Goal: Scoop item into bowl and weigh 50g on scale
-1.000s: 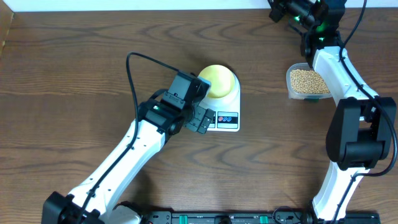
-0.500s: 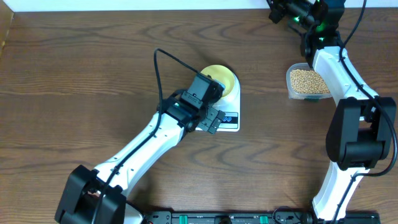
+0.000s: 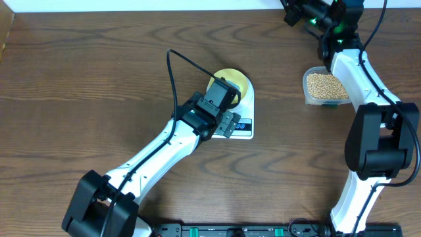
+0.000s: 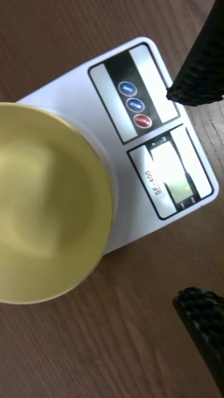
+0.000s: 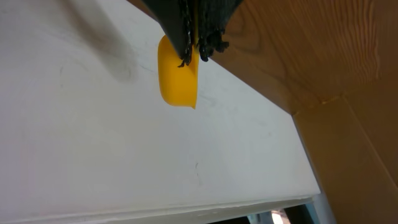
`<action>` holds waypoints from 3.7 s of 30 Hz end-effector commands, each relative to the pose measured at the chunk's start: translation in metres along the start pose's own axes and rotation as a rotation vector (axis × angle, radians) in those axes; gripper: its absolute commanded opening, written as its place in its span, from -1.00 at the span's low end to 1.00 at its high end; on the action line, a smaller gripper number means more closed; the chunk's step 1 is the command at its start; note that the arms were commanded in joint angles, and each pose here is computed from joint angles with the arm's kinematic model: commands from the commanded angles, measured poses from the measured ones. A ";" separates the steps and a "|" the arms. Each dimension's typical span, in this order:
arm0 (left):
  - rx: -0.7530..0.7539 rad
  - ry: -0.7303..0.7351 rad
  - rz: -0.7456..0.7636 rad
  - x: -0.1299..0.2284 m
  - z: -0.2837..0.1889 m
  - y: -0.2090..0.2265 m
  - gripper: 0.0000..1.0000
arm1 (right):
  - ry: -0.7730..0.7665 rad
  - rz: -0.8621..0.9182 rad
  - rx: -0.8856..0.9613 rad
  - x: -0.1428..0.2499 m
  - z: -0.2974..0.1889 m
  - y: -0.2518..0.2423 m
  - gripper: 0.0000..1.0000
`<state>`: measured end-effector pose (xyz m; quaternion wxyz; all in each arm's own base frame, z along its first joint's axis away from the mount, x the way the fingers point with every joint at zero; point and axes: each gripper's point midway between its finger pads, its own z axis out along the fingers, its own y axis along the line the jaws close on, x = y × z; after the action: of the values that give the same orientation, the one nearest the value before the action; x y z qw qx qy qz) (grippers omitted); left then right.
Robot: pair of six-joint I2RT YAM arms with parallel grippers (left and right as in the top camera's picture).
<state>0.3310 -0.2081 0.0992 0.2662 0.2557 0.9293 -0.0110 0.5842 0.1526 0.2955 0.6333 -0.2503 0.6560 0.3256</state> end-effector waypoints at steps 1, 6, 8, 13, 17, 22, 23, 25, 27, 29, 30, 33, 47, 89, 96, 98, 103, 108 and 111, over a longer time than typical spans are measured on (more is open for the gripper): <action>-0.017 -0.011 -0.025 -0.004 0.000 -0.001 0.91 | -0.015 -0.031 0.016 -0.007 -0.001 -0.006 -0.98; -0.024 -0.009 -0.005 -0.003 0.001 -0.007 0.91 | -0.016 -0.044 0.016 -0.007 -0.001 -0.006 -0.98; -0.020 0.000 0.005 -0.001 0.003 -0.011 0.91 | -0.016 -0.044 0.016 -0.007 -0.001 -0.006 -0.98; -0.012 0.035 0.035 0.007 0.014 -0.022 0.91 | -0.018 -0.046 0.016 -0.008 -0.001 -0.006 -0.98; -0.013 0.050 0.034 0.011 0.022 -0.025 0.91 | -0.018 -0.046 0.016 -0.008 -0.001 -0.006 -0.98; -0.012 0.053 0.034 0.011 0.028 -0.026 0.91 | -0.018 -0.046 0.016 -0.008 -0.001 -0.006 -0.98; -0.013 0.058 0.035 0.013 0.029 -0.027 0.91 | -0.018 -0.046 0.016 -0.008 -0.001 -0.006 -0.98; -0.014 0.071 0.038 0.015 0.033 -0.027 0.91 | -0.018 -0.046 0.016 -0.008 -0.001 -0.006 -0.98; -0.015 0.081 0.039 0.018 0.037 -0.027 0.91 | -0.018 -0.046 0.016 -0.008 -0.001 -0.006 -0.98; -0.016 0.082 0.040 0.018 0.040 -0.028 0.91 | -0.019 -0.047 0.016 -0.008 -0.001 -0.006 -0.98; -0.016 0.079 0.039 0.017 0.041 -0.028 0.91 | -0.018 -0.047 0.016 -0.008 -0.001 -0.006 -0.98; -0.015 0.065 0.035 0.014 0.041 -0.028 0.91 | -0.018 -0.046 0.016 -0.008 -0.001 -0.006 -0.98; -0.097 0.055 -0.025 0.013 0.041 -0.014 0.91 | -0.018 -0.046 0.016 -0.008 -0.001 -0.006 -0.98; -0.118 0.102 -0.042 0.023 0.056 -0.003 0.91 | -0.016 -0.044 0.016 -0.007 -0.001 -0.006 -0.98; -0.101 0.105 -0.036 0.024 0.056 -0.006 0.91 | -0.016 -0.044 0.016 -0.007 -0.001 -0.006 -0.98; -0.101 0.105 -0.035 0.024 0.056 -0.006 0.91 | -0.016 -0.044 0.016 -0.007 -0.001 -0.006 -0.98; -0.037 0.113 0.019 0.025 0.057 -0.017 0.91 | -0.016 -0.044 0.016 -0.007 -0.001 -0.006 -0.98; -0.036 0.113 0.019 0.025 0.057 -0.017 0.91 | -0.016 -0.044 0.016 -0.007 -0.001 -0.006 -0.98; -0.035 0.114 0.025 0.025 0.057 -0.017 0.91 | -0.016 -0.044 0.016 -0.007 -0.001 -0.006 -0.98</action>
<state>0.3317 -0.2181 0.0372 0.2204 0.2511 0.9422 0.0238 0.5842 0.1526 0.2965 0.6375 -0.2560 0.6523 0.3201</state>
